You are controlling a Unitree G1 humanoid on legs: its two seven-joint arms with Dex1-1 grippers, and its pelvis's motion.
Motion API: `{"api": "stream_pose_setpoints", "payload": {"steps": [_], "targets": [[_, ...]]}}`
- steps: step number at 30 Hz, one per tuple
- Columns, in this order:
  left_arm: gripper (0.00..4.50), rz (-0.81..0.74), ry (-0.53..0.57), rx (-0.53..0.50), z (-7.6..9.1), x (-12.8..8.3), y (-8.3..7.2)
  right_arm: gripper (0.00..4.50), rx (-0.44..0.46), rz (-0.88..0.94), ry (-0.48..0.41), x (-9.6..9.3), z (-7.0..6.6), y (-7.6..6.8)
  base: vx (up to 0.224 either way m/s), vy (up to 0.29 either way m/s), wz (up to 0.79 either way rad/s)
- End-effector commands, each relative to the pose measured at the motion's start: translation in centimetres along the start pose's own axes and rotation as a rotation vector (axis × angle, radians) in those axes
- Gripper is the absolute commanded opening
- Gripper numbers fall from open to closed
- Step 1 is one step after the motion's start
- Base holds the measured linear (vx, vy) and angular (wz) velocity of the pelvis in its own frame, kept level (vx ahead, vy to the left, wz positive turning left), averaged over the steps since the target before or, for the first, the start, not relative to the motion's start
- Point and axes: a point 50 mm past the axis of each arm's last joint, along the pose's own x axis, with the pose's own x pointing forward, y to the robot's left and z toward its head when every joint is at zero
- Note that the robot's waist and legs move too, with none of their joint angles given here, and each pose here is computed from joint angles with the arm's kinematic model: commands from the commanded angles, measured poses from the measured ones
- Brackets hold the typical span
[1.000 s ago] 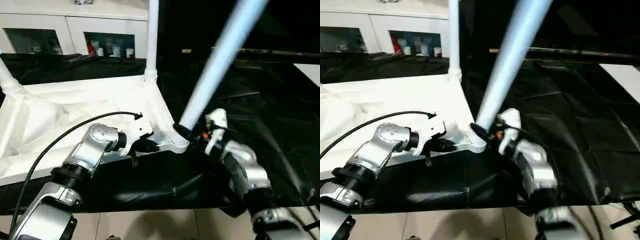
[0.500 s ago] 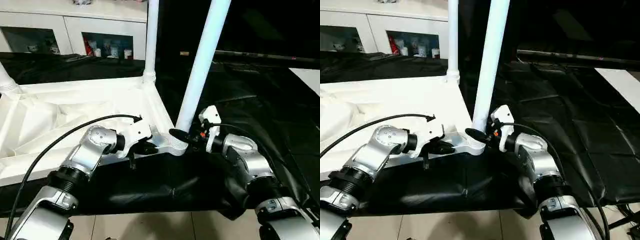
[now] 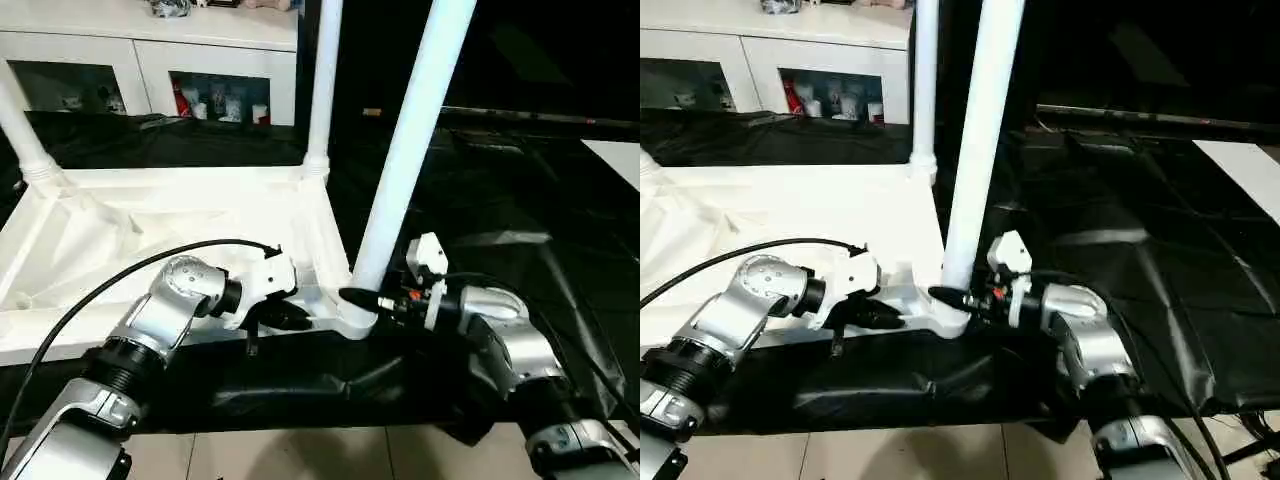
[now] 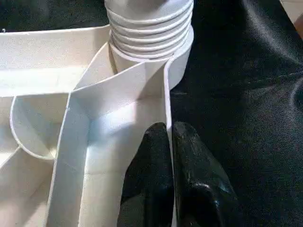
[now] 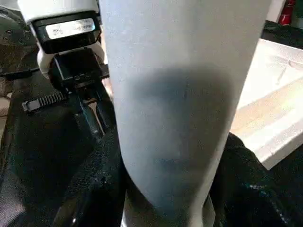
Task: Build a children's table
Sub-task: Insert table leg to table base
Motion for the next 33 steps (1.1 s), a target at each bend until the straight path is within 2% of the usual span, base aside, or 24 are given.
{"api": "stream_pose_setpoints", "payload": {"steps": [1, 3, 4, 5, 7, 13, 16, 21, 23, 33], "targets": [[0.00, 0.003, -0.033, 0.079, 1.8, 0.4, 0.4, 1.89, 0.124, -0.008, 0.157, -0.5, -4.2, 1.1, 0.000, 0.000, 0.00], [0.00, 0.085, -0.025, 0.048, 1.6, 0.5, 1.1, 1.89, 0.118, -0.148, 0.151, -0.4, -4.4, 0.0, 0.000, 0.000, 0.00], [0.00, 0.115, -0.031, 0.028, 1.6, 0.6, 1.4, 1.89, 0.135, -0.212, 0.142, -0.3, -4.5, -0.5, 0.000, 0.000, 0.00], [0.00, 0.160, -0.050, -0.024, 1.7, 0.8, 1.9, 1.89, 0.165, -0.350, 0.140, -0.2, -4.7, -1.4, 0.000, 0.000, 0.00], [0.00, 0.209, -0.063, -0.063, 1.9, 1.1, 2.3, 1.89, 0.198, -0.464, 0.144, 0.1, -4.9, -2.0, 0.000, 0.000, 0.00], [0.00, 0.334, -0.051, -0.146, 2.5, 2.1, 3.4, 1.89, 0.256, -0.715, 0.181, 1.6, -5.1, -3.2, -0.006, 0.005, -0.03], [0.00, 0.410, -0.038, -0.185, 3.1, 2.8, 4.0, 1.89, 0.290, -0.869, 0.193, 3.1, -4.4, -3.8, 0.000, 0.000, 0.00], [0.00, 0.460, -0.017, -0.205, 3.7, 3.4, 4.2, 1.89, 0.313, -0.998, 0.184, 5.1, -3.0, -4.1, -0.024, -0.021, 0.00], [0.00, 0.471, -0.012, -0.212, 3.7, 3.5, 4.2, 1.89, 0.350, -1.015, 0.160, 5.5, -2.7, -4.0, 0.020, -0.106, 0.09], [0.00, 0.485, -0.009, -0.218, 3.4, 3.4, 4.2, 1.89, 0.296, -1.013, 0.153, 6.5, -1.6, -4.1, 0.046, 0.004, -0.08]]}}
